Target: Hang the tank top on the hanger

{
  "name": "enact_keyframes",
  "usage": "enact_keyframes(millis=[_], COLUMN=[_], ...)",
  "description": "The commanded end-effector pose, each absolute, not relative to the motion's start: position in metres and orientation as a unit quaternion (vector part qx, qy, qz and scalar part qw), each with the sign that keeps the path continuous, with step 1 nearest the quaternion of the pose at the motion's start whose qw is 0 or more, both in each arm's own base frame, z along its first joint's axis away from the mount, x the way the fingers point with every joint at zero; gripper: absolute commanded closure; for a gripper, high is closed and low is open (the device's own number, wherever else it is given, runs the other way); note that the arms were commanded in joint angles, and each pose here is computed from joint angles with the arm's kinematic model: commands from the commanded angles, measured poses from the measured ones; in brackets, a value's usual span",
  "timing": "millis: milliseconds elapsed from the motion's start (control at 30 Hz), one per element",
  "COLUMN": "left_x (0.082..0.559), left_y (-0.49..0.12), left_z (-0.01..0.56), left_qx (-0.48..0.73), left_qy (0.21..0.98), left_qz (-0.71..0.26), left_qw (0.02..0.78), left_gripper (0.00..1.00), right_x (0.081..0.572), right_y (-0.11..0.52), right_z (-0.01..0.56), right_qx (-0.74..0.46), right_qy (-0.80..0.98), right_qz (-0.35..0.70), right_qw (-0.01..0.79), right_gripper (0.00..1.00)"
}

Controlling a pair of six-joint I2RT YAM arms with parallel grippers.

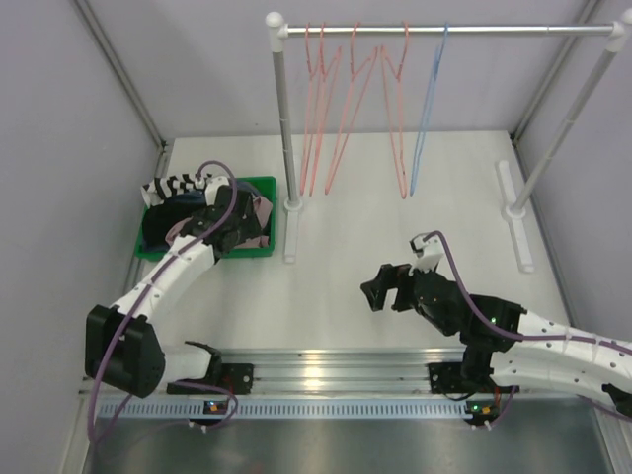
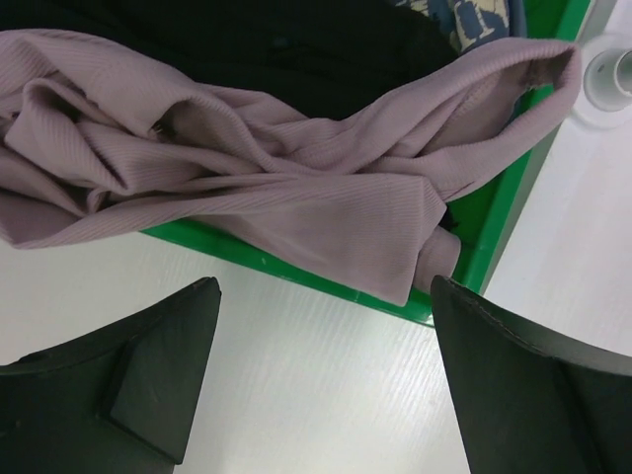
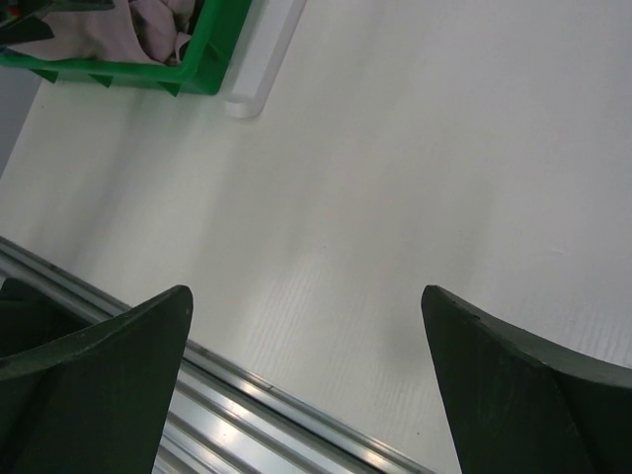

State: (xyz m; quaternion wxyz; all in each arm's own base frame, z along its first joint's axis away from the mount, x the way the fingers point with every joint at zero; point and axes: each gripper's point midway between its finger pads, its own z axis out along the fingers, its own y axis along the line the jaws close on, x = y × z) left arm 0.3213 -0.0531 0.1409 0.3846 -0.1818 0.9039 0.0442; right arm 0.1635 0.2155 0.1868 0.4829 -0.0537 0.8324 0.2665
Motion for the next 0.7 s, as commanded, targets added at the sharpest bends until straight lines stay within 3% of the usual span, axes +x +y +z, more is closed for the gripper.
enact_keyframes(millis=[0, 200, 300, 500, 533, 600, 667], left_x=[0.346, 0.348, 0.348, 0.349, 0.349, 0.349, 0.35], left_y=[-0.058, -0.052, -0.049, -0.049, -0.05, -0.05, -0.052], left_z=[0.149, 0.118, 0.109, 0.103, 0.105, 0.115, 0.13], left_qx=[-0.199, -0.212, -0.219, -0.204, -0.197, -0.192, -0.18], left_qy=[0.884, 0.891, 0.891, 0.897, 0.898, 0.896, 0.894], left_qz=[0.015, 0.032, 0.024, 0.025, 0.026, 0.02, 0.017], left_qw=[0.422, 0.4, 0.398, 0.392, 0.392, 0.4, 0.409], left_gripper=[0.07, 0.13, 0.27, 0.78, 0.91, 1.0, 1.0], right_x=[0.159, 0.158, 0.157, 0.157, 0.157, 0.157, 0.157], right_y=[0.229, 0.23, 0.23, 0.232, 0.232, 0.232, 0.233], right_z=[0.206, 0.202, 0.202, 0.201, 0.2, 0.2, 0.202], right_qx=[-0.054, -0.055, -0.057, -0.057, -0.056, -0.056, -0.055], right_qy=[0.817, 0.819, 0.819, 0.82, 0.822, 0.822, 0.82], right_qz=[0.31, 0.312, 0.312, 0.313, 0.312, 0.313, 0.315], right_qw=[0.483, 0.479, 0.477, 0.475, 0.474, 0.473, 0.474], right_gripper=[0.0, 0.01, 0.0, 0.0, 0.0, 0.0, 0.0])
